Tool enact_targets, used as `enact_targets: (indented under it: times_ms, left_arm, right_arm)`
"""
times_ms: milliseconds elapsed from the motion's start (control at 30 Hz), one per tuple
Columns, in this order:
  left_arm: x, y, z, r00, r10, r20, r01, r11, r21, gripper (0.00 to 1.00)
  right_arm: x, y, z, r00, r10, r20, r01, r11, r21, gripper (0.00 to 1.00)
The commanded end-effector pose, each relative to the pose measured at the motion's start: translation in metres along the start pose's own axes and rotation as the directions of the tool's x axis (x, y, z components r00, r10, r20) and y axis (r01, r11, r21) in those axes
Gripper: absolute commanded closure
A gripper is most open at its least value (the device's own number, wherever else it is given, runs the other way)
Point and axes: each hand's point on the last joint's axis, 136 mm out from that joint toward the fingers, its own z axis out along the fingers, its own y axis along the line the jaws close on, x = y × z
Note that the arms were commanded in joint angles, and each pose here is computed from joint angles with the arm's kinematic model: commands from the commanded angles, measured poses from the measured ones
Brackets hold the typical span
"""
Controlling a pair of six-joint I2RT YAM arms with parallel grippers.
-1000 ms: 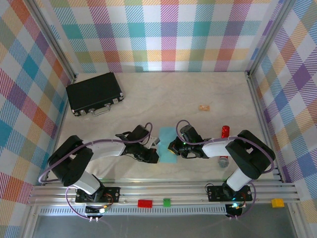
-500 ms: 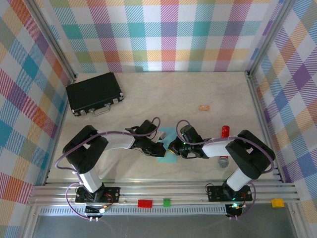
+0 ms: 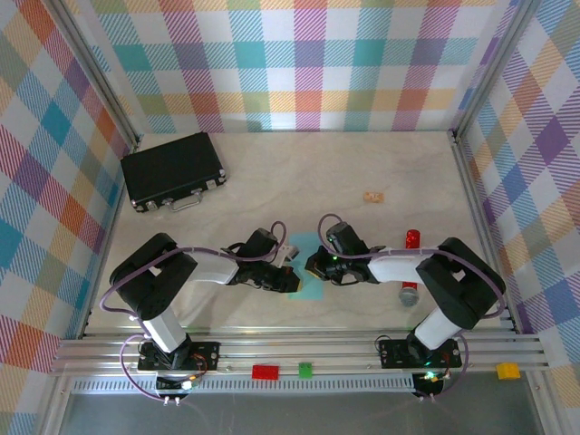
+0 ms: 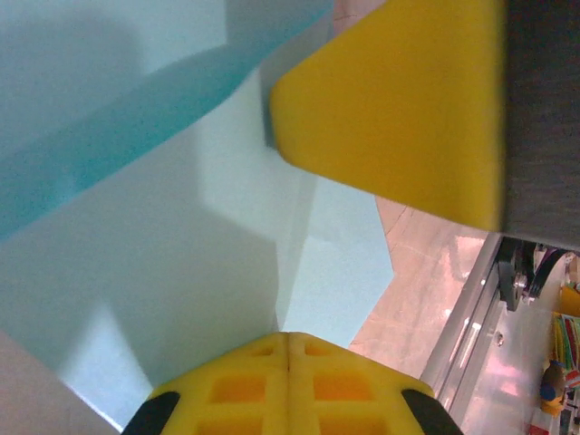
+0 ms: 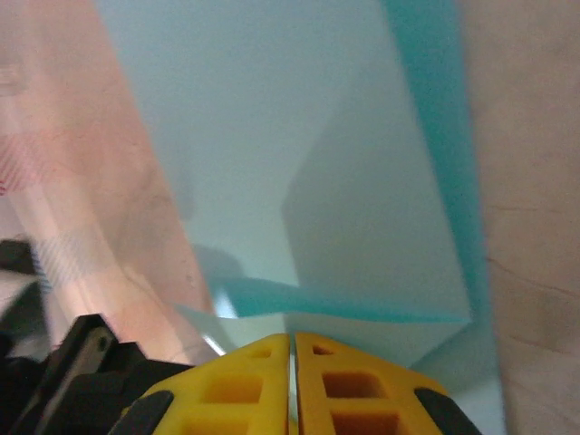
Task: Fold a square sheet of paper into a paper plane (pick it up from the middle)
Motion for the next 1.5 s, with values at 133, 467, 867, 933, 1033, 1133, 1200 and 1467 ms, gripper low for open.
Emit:
enact_targets:
  times_ms: [133, 467, 867, 933, 1033, 1133, 1200, 1467]
  left_arm:
    - [0.04, 0.039, 0.004, 0.985, -0.141, -0.1, 0.127, 0.983, -0.136, 0.96]
    - [0.048, 0.049, 0.004, 0.984, -0.142, -0.107, 0.122, 0.978, -0.169, 0.97]
    - [0.057, 0.055, 0.007, 0.979, -0.162, -0.122, 0.14, 0.975, -0.171, 0.98]
    - [0.056, 0.053, 0.006, 0.981, -0.159, -0.115, 0.139, 0.976, -0.165, 0.98]
    - [0.052, 0.051, 0.005, 0.982, -0.158, -0.103, 0.14, 0.977, -0.161, 0.98]
    - [0.049, 0.052, 0.005, 0.983, -0.162, -0.084, 0.146, 0.975, -0.168, 0.98]
    - [0.047, 0.053, 0.005, 0.984, -0.165, -0.064, 0.153, 0.974, -0.166, 0.98]
    - [0.04, 0.044, 0.006, 0.985, -0.166, -0.043, 0.16, 0.98, -0.116, 0.98]
  right_arm:
    - [0.019, 0.016, 0.009, 0.996, -0.075, -0.055, 0.074, 0.997, -0.035, 0.93]
    - [0.002, -0.038, 0.007, 0.999, 0.036, 0.01, -0.036, 0.996, 0.08, 0.95]
    - [-0.046, -0.051, -0.017, 0.988, 0.092, 0.123, -0.101, 0.993, 0.063, 0.94]
    - [-0.05, -0.046, -0.02, 0.988, 0.078, 0.136, -0.085, 0.995, 0.046, 0.94]
    - [-0.052, -0.024, -0.027, 0.989, 0.045, 0.138, -0.042, 0.999, -0.026, 0.92]
    - [-0.047, -0.004, -0.032, 0.992, 0.021, 0.122, -0.011, 0.997, -0.083, 0.89]
    - [-0.038, 0.009, -0.028, 0.997, 0.007, 0.075, 0.002, 0.993, -0.12, 0.88]
    - [-0.005, -0.019, 0.01, 0.999, 0.046, -0.018, -0.046, 0.998, 0.04, 0.95]
